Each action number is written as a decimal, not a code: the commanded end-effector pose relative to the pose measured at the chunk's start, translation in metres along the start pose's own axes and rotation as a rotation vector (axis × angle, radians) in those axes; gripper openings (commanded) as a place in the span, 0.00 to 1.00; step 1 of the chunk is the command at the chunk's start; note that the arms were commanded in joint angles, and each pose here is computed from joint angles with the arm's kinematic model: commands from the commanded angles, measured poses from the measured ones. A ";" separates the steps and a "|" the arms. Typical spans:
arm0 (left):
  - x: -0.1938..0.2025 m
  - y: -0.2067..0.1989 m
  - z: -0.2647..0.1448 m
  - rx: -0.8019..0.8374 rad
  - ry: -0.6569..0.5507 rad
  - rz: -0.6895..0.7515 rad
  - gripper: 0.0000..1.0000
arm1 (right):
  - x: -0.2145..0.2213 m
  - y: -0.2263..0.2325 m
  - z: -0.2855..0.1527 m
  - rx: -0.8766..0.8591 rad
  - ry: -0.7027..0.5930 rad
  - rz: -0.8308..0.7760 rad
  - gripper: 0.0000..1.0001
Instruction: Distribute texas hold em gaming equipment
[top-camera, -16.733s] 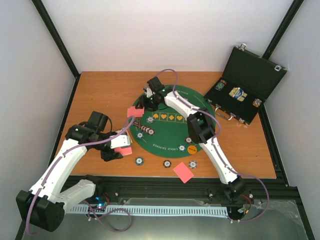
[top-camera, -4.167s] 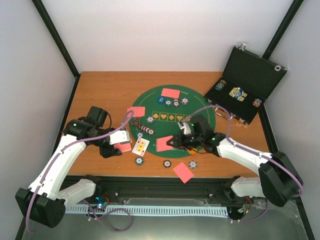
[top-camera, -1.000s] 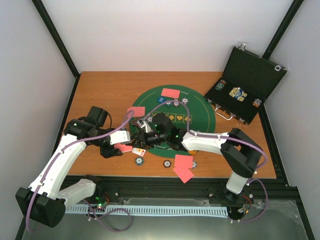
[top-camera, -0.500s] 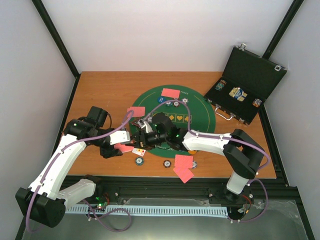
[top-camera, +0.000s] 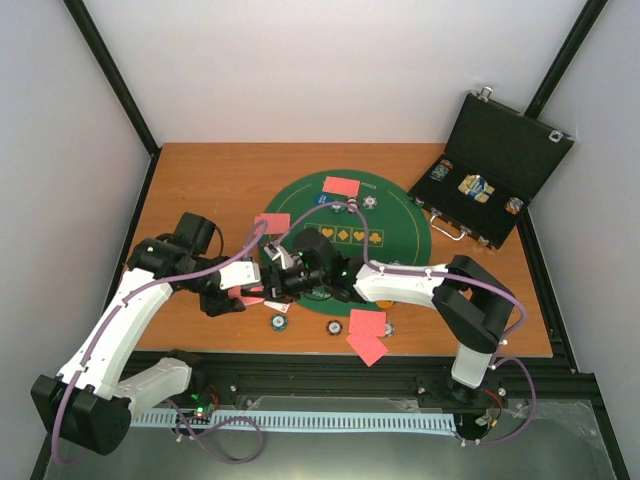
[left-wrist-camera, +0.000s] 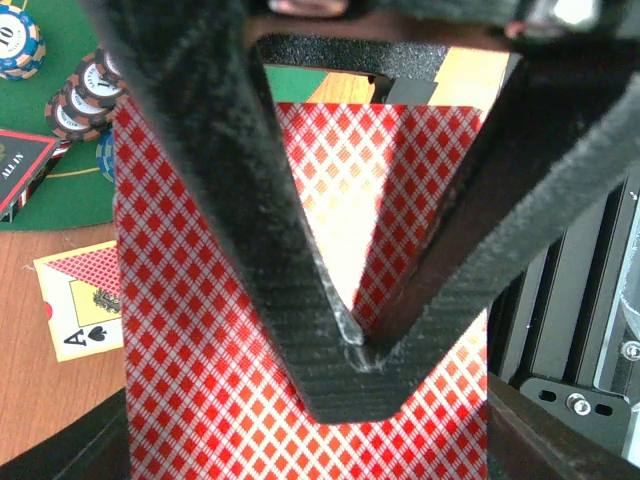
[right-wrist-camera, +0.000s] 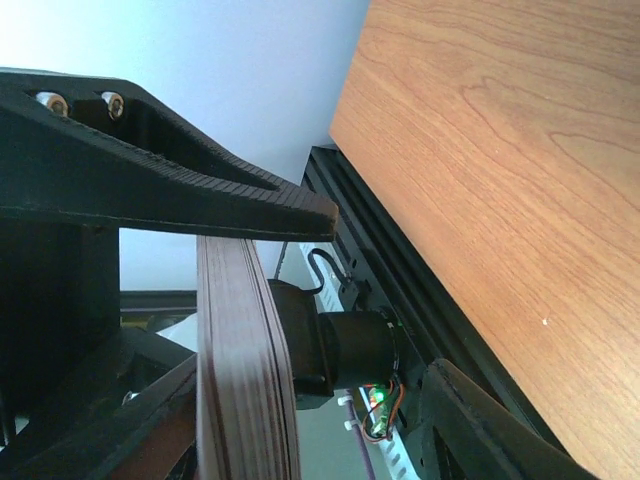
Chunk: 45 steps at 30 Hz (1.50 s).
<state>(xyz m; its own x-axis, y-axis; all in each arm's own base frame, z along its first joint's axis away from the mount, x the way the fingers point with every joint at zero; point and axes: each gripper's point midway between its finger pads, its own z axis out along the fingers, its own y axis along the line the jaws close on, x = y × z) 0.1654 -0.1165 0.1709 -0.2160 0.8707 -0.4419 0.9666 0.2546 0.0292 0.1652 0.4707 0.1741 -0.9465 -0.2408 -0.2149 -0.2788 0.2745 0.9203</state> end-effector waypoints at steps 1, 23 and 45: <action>-0.011 0.002 -0.012 -0.030 -0.044 0.044 0.52 | -0.003 -0.017 -0.013 0.048 -0.018 0.010 0.55; -0.006 0.004 -0.007 -0.037 -0.028 0.046 0.52 | -0.005 -0.003 -0.051 0.112 -0.073 -0.031 0.13; -0.006 0.003 -0.005 -0.029 -0.026 0.042 0.52 | 0.000 0.013 -0.046 0.069 -0.053 -0.063 0.81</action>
<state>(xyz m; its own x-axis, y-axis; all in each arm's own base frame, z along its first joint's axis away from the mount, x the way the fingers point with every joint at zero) 0.1663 -0.1155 0.1705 -0.2092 0.8745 -0.4376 0.9673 0.2508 0.0388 0.1713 0.4223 0.1922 -0.9435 -0.1980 -0.2657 -0.3226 0.3655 0.8731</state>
